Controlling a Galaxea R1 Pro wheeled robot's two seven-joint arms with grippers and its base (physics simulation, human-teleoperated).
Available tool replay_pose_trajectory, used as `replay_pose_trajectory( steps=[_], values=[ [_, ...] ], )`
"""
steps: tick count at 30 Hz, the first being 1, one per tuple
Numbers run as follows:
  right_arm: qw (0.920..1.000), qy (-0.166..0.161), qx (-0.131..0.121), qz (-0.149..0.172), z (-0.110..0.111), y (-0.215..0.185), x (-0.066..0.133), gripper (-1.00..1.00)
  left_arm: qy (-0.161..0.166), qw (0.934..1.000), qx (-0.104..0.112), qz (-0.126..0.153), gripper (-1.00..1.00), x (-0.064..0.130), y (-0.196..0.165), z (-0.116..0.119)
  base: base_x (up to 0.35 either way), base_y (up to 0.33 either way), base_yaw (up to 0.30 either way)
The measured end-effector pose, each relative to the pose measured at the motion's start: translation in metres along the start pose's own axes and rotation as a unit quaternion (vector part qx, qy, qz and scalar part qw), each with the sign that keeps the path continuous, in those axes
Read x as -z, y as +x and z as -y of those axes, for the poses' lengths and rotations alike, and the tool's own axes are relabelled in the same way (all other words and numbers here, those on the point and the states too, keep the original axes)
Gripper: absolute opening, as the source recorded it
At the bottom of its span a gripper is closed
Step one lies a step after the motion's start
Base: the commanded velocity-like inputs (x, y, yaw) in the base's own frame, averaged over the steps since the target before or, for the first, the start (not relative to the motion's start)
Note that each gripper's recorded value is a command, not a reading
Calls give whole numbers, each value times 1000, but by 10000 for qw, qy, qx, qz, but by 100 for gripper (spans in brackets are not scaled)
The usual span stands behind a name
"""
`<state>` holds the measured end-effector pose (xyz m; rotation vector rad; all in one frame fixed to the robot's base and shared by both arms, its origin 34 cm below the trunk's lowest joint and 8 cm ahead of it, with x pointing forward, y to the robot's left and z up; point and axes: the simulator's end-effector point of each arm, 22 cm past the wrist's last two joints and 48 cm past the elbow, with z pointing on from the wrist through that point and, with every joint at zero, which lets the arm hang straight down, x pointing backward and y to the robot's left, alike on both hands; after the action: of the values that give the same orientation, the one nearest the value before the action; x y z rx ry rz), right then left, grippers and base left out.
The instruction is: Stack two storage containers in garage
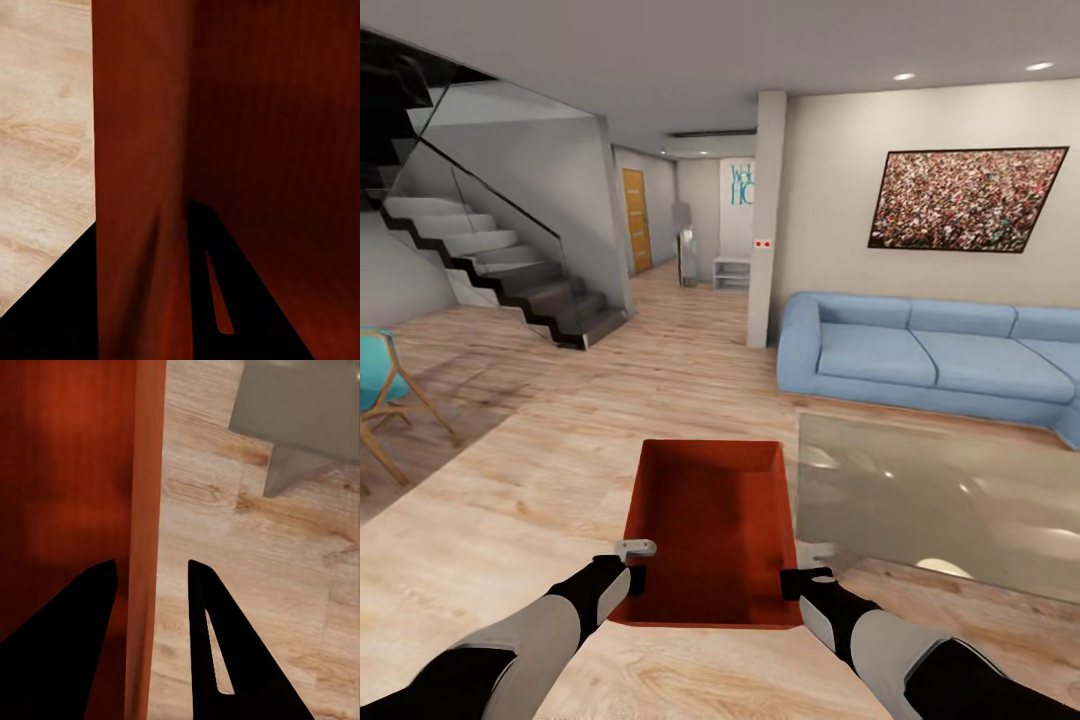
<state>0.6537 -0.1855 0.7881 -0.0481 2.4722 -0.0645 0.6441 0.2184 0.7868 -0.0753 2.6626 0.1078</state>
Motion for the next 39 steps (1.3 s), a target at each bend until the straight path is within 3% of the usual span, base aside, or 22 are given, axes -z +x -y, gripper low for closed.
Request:
replay_pose_trajectory(
  steps=[18, 39],
  values=[
    [10000, 2, 5, 1, 0, 0, 0, -100, 3, 10000, 3, 2, -100, 0, 0, 0, 0, 0, 276],
    [10000, -1, 3, -6, 0, 0, 0, -100, -2, 10000, 2, -9, -100, 0, 1, 0, 184, 0, 9]
  ],
)
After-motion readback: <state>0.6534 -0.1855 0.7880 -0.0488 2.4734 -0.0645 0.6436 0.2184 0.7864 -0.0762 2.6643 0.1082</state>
